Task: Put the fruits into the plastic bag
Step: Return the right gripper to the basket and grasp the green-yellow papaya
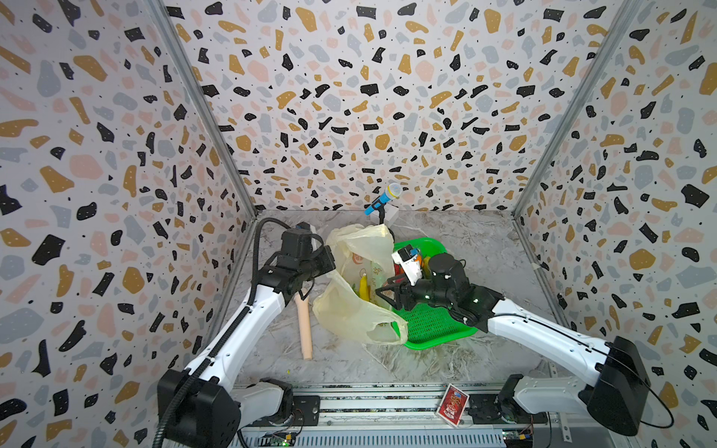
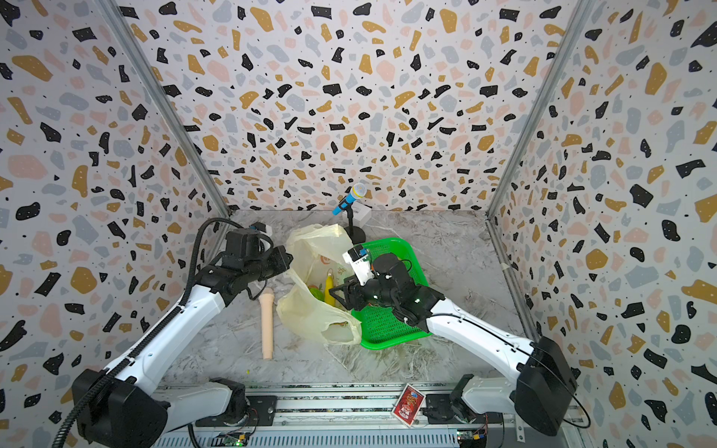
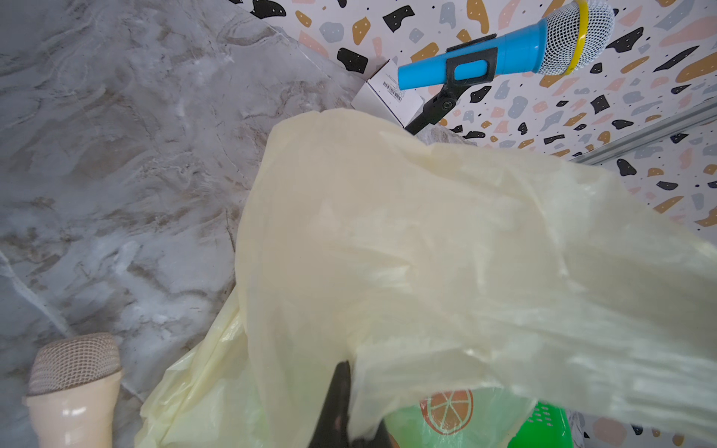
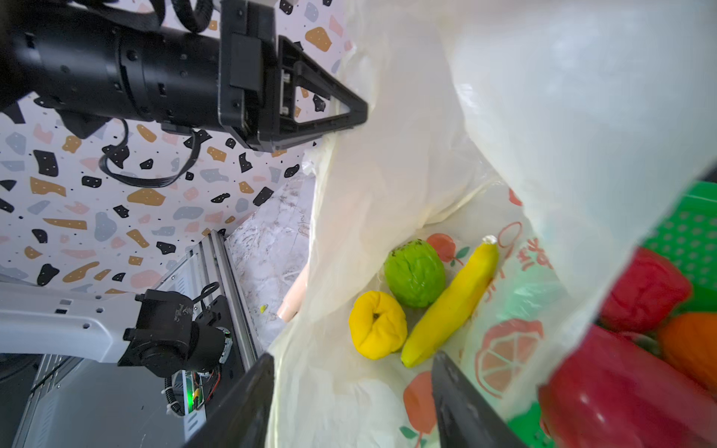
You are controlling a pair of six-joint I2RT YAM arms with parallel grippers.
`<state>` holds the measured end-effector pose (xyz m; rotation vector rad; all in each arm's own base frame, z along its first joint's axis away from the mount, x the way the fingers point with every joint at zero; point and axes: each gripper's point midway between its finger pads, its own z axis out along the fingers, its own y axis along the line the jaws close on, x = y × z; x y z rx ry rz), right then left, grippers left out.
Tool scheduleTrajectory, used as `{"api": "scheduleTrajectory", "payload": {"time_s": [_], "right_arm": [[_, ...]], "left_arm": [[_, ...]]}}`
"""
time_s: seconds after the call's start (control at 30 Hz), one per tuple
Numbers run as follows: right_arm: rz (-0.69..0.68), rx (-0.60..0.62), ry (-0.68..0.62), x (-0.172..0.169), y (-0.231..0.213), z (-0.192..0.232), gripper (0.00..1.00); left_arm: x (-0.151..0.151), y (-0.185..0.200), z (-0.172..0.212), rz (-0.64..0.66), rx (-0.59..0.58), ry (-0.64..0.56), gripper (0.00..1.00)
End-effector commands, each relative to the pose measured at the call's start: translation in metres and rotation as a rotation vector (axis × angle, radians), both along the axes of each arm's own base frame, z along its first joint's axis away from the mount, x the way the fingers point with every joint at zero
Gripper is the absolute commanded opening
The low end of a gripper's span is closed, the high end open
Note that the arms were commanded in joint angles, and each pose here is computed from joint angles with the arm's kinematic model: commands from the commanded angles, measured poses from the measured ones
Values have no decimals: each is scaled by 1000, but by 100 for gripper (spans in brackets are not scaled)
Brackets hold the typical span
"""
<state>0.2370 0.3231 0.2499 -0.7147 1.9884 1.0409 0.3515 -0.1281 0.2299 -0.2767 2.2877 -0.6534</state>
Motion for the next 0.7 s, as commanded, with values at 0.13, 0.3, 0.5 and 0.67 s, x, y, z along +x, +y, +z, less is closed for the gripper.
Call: {"api": "scheduleTrajectory", "payload": {"time_s": [0.13, 0.3, 0.5, 0.67], "right_arm": [[-399, 18, 26, 45, -98, -7, 66], [-595, -86, 123, 89, -142, -37, 66], [-626, -307, 249, 132, -144, -91, 61], [-656, -437, 292, 157, -146, -120, 55]], "left_arm": [[6, 1, 0, 4, 7, -14, 0], [5, 0, -1, -1, 2, -9, 0], [4, -2, 2, -8, -7, -14, 0], [3, 0, 3, -3, -3, -22, 0]]}}
